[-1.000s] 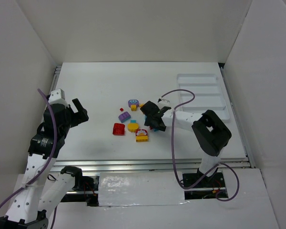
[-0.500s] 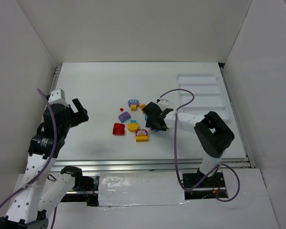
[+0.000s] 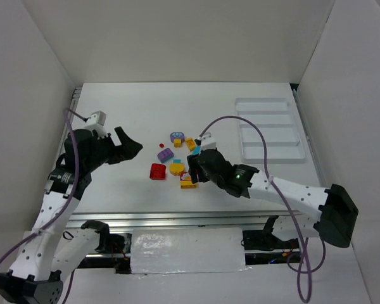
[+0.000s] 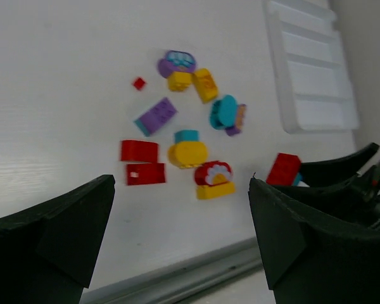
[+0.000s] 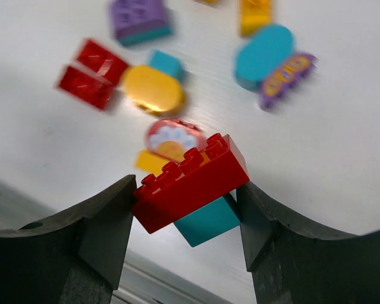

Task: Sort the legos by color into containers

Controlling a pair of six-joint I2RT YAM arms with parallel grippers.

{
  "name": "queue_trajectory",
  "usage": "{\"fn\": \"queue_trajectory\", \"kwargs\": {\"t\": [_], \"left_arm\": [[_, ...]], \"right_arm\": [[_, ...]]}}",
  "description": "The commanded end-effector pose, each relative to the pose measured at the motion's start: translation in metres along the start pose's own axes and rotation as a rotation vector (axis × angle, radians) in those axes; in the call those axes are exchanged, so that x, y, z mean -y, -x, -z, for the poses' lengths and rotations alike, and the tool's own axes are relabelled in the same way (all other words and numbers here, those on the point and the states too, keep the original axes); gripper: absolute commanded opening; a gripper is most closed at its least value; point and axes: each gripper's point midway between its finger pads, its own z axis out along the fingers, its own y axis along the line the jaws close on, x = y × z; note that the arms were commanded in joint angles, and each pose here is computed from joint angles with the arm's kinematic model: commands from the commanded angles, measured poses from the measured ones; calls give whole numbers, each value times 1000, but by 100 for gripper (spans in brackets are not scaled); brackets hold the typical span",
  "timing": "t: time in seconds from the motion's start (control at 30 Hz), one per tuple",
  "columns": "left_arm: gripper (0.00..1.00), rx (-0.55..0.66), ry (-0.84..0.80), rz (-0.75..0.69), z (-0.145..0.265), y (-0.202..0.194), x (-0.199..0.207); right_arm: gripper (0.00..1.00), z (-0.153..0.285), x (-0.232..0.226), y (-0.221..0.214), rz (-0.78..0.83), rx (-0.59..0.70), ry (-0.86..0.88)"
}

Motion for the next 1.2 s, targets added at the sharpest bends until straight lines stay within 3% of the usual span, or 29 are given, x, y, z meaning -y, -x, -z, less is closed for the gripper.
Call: {"fn": "queue_trajectory", "kwargs": {"t": [0.0, 0.2, 0.53, 0.87, 1.07, 1.17], "left_arm": [[99, -115, -403, 87, 0, -9, 80], [99, -306, -548, 109, -4, -59, 138], [98, -429, -473, 126, -20, -111, 135], [93, -512, -600, 138, -11, -133, 159], [80, -532, -713, 128, -3, -138, 177], [60, -552, -719, 115, -4, -145, 179]], "right_arm": [[0, 31, -40, 21, 182, 123, 159], [0, 72, -84, 28, 330, 209, 293], [2, 92, -104, 29, 387, 270, 333], [4, 105, -111, 47, 366, 338, 375], [4, 102, -114, 46, 373, 333, 377], [5, 104, -116, 48, 360, 344, 385]]}}
